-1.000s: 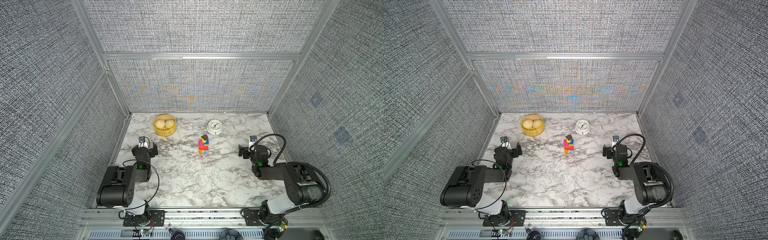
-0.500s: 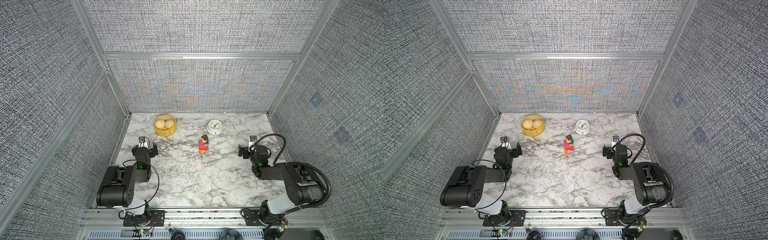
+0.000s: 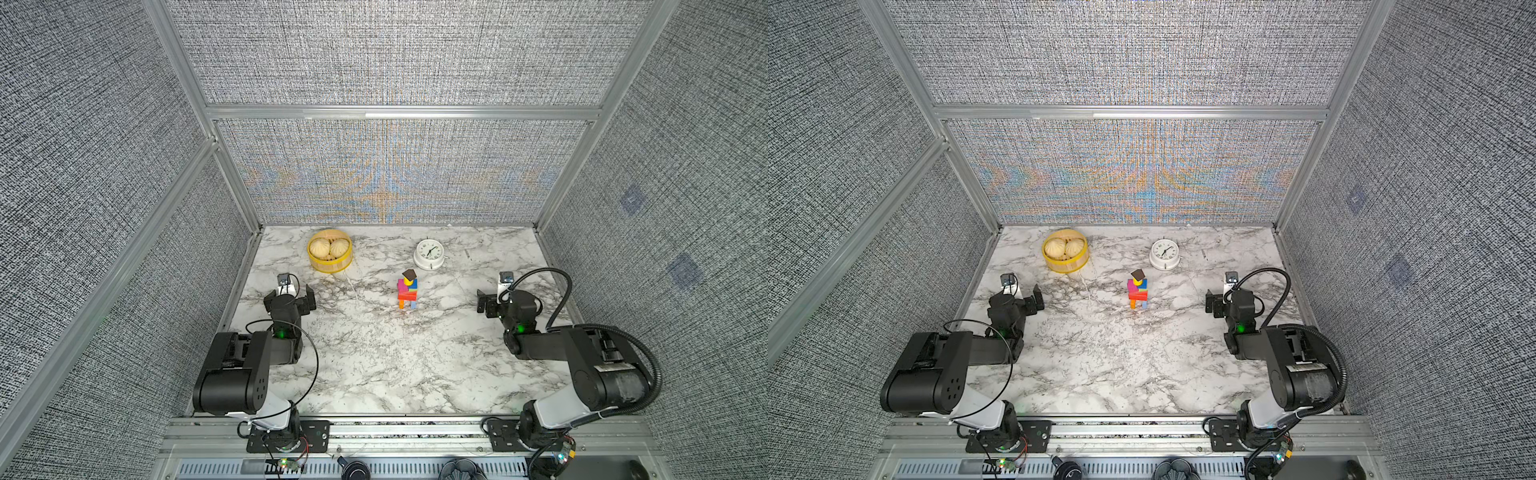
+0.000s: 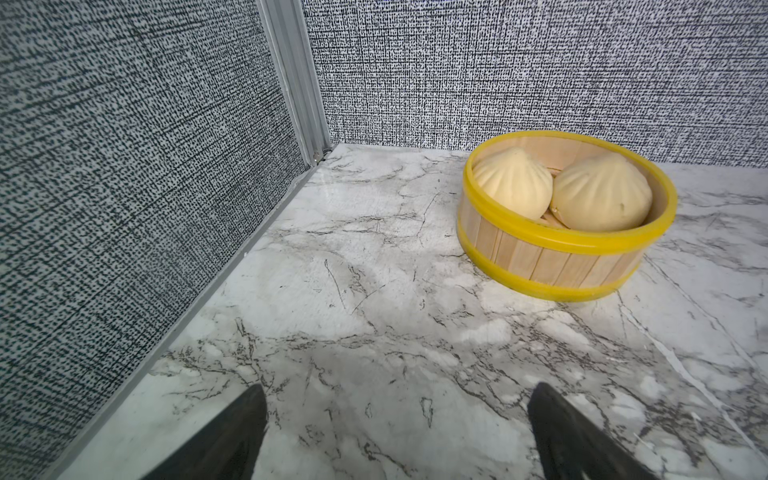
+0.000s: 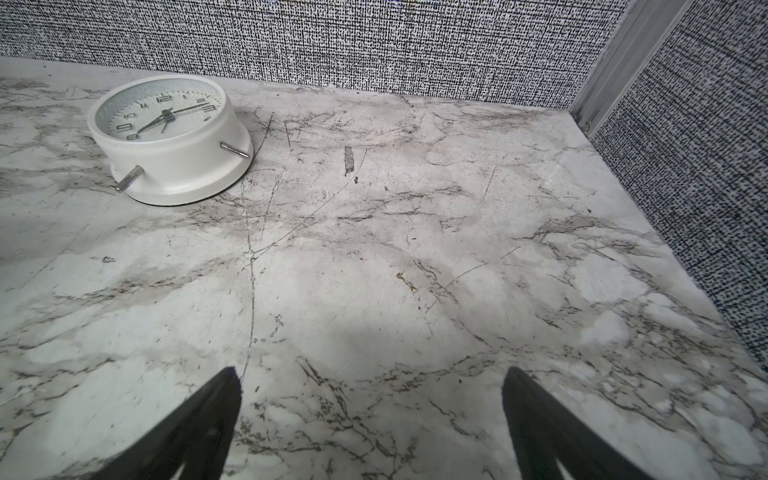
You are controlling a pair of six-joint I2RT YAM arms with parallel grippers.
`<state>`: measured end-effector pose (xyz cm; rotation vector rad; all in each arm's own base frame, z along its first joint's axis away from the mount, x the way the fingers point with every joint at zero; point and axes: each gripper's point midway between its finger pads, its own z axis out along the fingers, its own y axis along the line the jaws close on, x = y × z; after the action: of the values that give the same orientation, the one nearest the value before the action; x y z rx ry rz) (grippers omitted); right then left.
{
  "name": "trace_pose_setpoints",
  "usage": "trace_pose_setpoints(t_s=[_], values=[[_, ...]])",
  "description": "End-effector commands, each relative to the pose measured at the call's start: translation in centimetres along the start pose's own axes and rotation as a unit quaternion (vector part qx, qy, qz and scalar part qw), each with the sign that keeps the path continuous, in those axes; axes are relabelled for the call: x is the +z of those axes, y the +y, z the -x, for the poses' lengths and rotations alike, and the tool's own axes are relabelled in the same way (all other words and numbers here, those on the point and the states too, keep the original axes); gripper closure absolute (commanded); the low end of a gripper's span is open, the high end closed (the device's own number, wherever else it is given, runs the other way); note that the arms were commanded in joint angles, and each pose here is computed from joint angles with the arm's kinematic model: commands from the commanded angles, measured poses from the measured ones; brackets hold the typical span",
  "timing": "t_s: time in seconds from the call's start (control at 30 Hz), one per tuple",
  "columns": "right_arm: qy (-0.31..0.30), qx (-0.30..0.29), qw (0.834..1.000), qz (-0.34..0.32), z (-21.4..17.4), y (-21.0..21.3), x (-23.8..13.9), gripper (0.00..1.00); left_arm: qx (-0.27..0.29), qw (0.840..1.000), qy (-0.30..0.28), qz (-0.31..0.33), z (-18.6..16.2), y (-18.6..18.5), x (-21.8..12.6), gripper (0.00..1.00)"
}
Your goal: Build the wood block tower
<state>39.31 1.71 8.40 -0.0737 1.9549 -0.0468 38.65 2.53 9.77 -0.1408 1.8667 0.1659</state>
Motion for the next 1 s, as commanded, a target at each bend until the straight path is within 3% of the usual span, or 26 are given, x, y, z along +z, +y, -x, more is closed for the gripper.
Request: trace_pose_setpoints(t_s=[0.0, 0.97], values=[[-0.013, 0.001, 1.0, 0.0, 0.69, 0.03, 0.02, 0.01, 0.002, 1.0, -0.011, 0.002, 0.54, 0.09, 0.0, 0.01], [-0.006, 0.011, 1.0, 0.017, 0.65, -0.06, 0.27, 0.01, 0.002, 1.0, -0.01, 0.002, 0.51, 0.1, 0.03, 0.01]])
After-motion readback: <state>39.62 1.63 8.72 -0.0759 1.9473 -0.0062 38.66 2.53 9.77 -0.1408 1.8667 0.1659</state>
